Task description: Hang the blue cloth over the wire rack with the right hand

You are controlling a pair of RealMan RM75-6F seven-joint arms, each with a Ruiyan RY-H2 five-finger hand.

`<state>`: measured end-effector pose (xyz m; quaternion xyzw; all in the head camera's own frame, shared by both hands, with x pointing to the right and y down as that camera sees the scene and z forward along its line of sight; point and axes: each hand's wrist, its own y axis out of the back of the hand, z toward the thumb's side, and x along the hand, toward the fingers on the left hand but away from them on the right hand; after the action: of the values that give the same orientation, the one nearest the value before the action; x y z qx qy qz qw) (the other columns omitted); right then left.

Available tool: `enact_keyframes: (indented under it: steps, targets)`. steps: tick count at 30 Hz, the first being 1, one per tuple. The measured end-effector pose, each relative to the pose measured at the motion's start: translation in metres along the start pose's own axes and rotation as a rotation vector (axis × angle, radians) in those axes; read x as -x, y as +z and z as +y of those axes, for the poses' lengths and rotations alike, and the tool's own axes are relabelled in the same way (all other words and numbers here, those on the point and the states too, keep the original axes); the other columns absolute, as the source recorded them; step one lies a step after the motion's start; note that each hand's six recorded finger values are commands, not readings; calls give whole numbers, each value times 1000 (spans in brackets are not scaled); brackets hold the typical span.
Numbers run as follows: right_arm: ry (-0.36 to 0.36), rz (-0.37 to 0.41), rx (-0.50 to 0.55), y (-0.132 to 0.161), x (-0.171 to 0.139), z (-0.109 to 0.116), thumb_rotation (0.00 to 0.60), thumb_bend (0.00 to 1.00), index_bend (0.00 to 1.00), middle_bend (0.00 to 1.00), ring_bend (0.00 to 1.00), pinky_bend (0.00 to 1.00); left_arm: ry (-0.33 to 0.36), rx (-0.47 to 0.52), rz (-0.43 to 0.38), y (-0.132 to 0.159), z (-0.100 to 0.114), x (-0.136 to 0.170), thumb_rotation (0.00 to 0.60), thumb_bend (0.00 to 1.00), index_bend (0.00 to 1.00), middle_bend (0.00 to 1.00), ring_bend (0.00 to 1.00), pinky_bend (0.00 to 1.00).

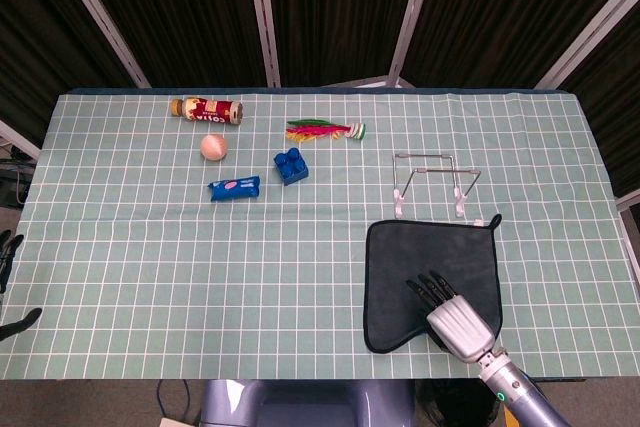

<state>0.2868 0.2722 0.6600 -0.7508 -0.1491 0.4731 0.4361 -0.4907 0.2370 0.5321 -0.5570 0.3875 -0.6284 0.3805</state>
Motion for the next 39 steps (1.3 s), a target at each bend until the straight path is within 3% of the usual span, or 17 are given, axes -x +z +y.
enact_keyframes:
  steps: [17,26,39]
  targets:
    - [98,-215,110,-50,78,29,600,441,629,88,0,0,-20,-8,26,-5,-5,-7,600,0,0,0,0,0]
    - [157,-328,186,-67,108,34,600,440,629,90,0,0,-33,-16,39,-8,-9,-11,600,0,0,0,0,0]
    - [163,-385,262,-77,135,39,600,440,631,101,0,0,-48,-28,55,-10,-14,-16,600,0,0,0,0,0]
